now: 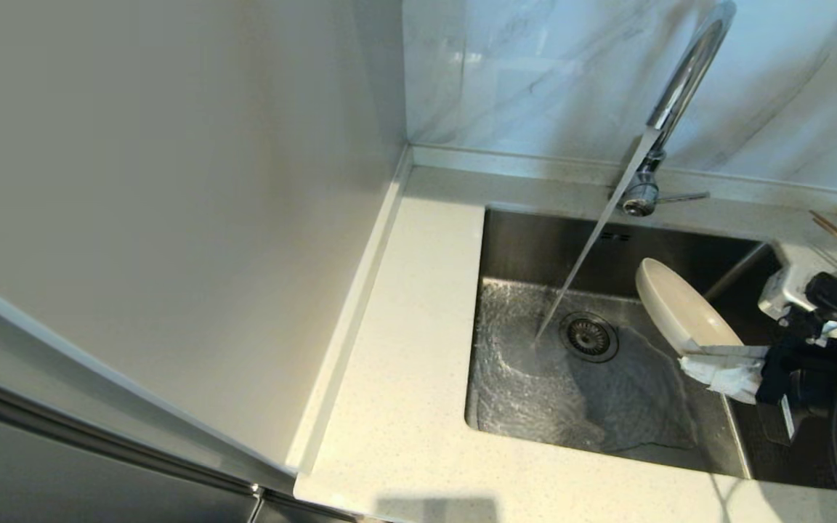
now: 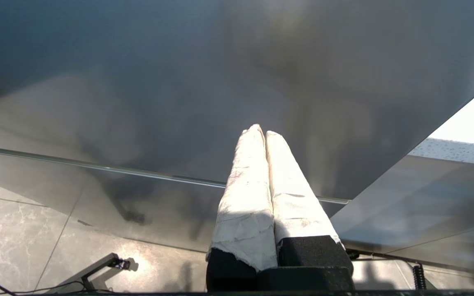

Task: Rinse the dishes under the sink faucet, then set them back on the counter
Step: Rinse the plate

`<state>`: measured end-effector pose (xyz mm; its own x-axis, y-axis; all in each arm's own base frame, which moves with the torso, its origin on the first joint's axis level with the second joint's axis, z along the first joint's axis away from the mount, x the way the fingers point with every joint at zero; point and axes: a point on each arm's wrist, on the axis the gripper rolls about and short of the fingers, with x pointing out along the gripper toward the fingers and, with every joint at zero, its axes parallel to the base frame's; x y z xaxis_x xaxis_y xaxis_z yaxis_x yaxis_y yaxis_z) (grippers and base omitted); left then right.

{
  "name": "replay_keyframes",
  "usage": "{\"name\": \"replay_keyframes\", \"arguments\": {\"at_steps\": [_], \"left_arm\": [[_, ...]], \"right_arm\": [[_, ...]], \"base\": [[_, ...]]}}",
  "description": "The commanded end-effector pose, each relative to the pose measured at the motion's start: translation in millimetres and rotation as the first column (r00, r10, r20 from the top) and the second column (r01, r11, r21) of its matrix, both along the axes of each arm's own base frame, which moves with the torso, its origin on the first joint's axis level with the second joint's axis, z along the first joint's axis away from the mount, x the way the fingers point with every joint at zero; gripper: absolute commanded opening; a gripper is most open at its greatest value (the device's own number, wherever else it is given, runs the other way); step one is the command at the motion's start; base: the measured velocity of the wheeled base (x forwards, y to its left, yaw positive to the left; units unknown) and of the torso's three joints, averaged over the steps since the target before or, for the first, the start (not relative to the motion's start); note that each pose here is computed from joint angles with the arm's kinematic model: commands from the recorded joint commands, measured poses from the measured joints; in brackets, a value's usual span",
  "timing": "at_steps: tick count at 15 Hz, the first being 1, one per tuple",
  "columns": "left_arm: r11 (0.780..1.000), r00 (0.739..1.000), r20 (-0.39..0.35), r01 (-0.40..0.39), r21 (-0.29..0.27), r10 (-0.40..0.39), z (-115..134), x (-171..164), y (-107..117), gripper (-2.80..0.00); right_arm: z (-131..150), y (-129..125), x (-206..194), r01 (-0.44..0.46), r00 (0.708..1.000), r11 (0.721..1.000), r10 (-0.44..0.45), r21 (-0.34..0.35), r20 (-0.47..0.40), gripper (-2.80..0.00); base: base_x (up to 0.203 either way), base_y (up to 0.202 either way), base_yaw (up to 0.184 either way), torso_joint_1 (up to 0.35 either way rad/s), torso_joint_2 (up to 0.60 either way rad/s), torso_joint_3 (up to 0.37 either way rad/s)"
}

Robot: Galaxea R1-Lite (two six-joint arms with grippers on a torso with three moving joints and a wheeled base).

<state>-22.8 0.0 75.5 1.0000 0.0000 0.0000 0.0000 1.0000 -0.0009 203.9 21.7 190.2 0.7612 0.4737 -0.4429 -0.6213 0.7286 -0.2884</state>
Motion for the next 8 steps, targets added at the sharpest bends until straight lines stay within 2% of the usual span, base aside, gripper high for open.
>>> {"name": "replay_keyframes", "arguments": {"at_steps": [1,4,8], "left_arm": [[1.000,1.000,0.000,0.000,-0.001,0.000,0,0,0,-2.80],[1.000,1.000,0.000,0.000,0.001,0.000,0,0,0,-2.80],[1.000,1.000,0.000,0.000,0.001,0.000,0,0,0,-2.80]], "right_arm": [[-1,10,5,-0.068,0.998,0.998,0.068,0.006,-0.004,-2.80],[10,23,15,-0.196,0.980,0.979,0.195,0.049,0.028,-2.80],[9,38,34,-0.258,0.966,0.964,0.258,0.069,0.006,-2.80]], "base": [[0.000,0.000,0.000,0.000,0.00,0.000],[0.000,0.000,0.000,0.000,0.00,0.000],[0.000,0.000,0.000,0.000,0.00,0.000]]}}
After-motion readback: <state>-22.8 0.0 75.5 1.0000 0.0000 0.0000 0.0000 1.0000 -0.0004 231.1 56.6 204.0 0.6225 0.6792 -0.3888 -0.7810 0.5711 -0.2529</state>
